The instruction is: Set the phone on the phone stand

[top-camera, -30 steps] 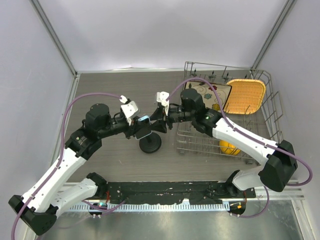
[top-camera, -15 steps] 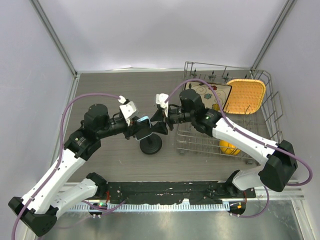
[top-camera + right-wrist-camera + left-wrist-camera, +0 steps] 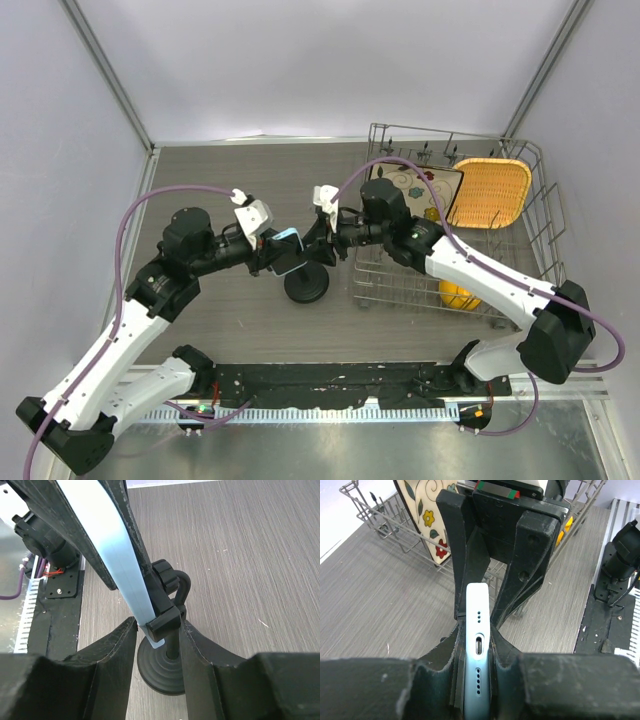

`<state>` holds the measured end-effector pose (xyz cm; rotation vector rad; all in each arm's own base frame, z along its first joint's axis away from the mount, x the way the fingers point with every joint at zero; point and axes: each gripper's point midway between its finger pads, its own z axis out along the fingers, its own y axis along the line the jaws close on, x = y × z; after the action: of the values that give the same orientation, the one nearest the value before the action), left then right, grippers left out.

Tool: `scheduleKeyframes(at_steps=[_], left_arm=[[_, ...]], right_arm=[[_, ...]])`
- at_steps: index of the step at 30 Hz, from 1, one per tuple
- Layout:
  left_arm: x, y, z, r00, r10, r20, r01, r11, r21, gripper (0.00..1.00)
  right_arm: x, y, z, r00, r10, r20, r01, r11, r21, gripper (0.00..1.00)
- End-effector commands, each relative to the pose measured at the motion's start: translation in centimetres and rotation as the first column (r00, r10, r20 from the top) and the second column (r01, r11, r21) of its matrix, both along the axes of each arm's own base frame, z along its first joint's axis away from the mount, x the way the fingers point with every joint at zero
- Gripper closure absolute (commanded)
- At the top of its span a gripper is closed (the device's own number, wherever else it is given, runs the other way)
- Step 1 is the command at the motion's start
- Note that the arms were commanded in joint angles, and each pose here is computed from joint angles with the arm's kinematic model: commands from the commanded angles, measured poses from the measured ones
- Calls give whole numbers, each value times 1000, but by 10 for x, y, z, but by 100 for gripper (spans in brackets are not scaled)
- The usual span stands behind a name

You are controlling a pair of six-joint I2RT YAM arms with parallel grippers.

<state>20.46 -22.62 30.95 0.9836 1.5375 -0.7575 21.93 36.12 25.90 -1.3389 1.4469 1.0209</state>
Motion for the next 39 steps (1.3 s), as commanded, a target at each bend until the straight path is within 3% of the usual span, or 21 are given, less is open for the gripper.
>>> scheduleKeyframes(at_steps=[1,5,7,10,14,19,21,25,28,32,33,34,35,37,39], left_arm=[[0,-6,61,980,-25,195,51,990,-130,100],[1,-8,58,983,-37,182,60,990,-124,100],[1,-8,60,983,-38,182,62,990,-127,100],[2,-8,59,983,-31,183,56,990,-130,100],[8,-10,55,986,-23,166,44,991,-124,100],[17,-10,48,988,4,152,14,993,-115,100],[22,-10,45,989,26,147,-10,994,-113,100],[27,-13,41,992,24,125,-11,994,-105,100],[27,-15,36,993,14,114,-3,995,-100,100],[32,-16,29,995,17,100,-8,996,-83,100],[33,-17,26,995,15,95,-8,997,-74,100],[33,-17,25,996,15,91,-8,998,-70,100],[34,-16,26,995,24,94,-17,997,-72,100],[37,-14,25,994,48,98,-40,996,-77,100],[44,-9,24,990,96,101,-89,993,-74,100]], right_arm=[[-10,12,24,997,78,5,-78,993,94,56],[-12,15,24,995,99,-13,-97,990,97,57],[-11,15,25,995,99,-7,-97,990,98,64],[-12,17,28,995,99,-5,-98,989,113,75],[-11,17,37,998,63,-30,-58,984,166,99],[-7,23,47,991,-131,-32,134,957,259,99],[14,11,60,932,-358,-45,354,880,317,99],[5,5,65,849,-517,-113,510,742,434,100],[2,11,53,830,-550,-96,535,735,417,100],[-1,19,43,855,-518,-26,494,796,350,100],[-1,19,42,856,-517,-15,491,804,335,93],[-3,17,39,860,-511,20,479,819,314,74],[-5,12,44,858,-512,27,478,817,322,46],[-9,3,39,860,-507,56,468,828,308,33],[-14,-9,48,859,-507,70,462,827,320,32]])
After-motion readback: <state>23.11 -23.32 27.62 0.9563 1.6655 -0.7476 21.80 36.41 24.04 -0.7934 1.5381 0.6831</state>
